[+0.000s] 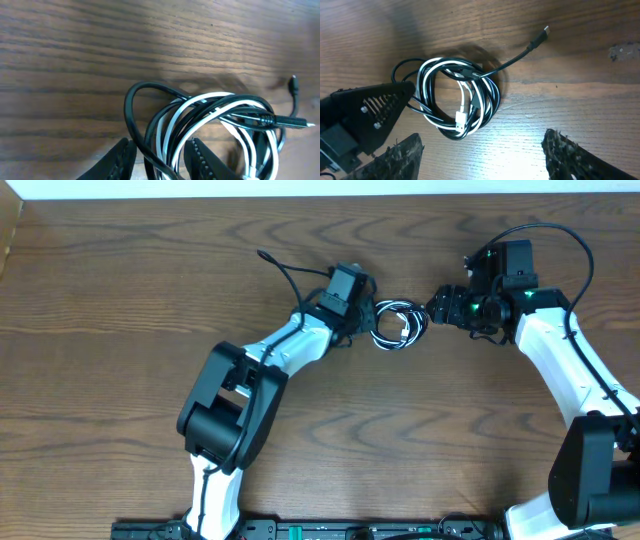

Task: Untangle cables

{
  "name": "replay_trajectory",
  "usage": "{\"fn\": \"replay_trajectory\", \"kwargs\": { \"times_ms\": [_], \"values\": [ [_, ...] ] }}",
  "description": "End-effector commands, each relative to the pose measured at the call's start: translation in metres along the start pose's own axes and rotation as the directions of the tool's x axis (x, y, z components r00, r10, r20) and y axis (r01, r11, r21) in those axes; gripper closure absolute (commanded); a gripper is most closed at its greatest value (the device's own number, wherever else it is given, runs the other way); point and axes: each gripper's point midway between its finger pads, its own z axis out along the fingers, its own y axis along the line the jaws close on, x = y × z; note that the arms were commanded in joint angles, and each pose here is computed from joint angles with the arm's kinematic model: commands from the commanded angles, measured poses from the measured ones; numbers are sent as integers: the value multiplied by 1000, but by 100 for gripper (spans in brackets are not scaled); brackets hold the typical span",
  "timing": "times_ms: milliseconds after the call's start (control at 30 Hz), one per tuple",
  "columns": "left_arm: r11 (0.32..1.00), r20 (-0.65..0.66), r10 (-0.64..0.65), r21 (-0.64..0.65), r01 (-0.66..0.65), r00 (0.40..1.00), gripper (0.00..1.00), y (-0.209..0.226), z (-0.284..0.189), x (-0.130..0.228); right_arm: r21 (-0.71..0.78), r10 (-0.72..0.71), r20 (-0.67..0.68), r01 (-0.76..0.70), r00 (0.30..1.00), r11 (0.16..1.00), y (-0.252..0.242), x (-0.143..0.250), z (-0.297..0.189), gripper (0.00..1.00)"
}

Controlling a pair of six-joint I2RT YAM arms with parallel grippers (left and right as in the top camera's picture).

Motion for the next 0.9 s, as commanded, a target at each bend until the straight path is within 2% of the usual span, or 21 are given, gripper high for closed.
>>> {"fn": "replay_trajectory", "kwargs": {
  "times_ms": [0,100,333,567,667,867],
  "values": [
    [989,90,32,-144,-19,995,67,13,2,-8,-14,-28,21,29,999,999,7,-6,-7,26],
    [979,132,48,-202,-21,990,69,19,0,-13,-13,-27,18,28,999,1000,6,-5,-7,26],
    [976,126,44,-219,-15,991,71,25,7,-7,-12,-27,16,27,1000,1000,6,-5,-7,25],
    [972,103,-13,-233,37,995,81,34,20,6,-13,-28,16,28,999,1000,7,-5,-7,25],
    [981,72,-20,-191,34,997,81,27,22,10,-15,-32,19,32,999,999,8,-5,-6,25],
    [999,-105,-40,-32,37,994,81,0,25,42,-24,-53,16,53,998,998,17,-3,-4,24]
  ]
}}
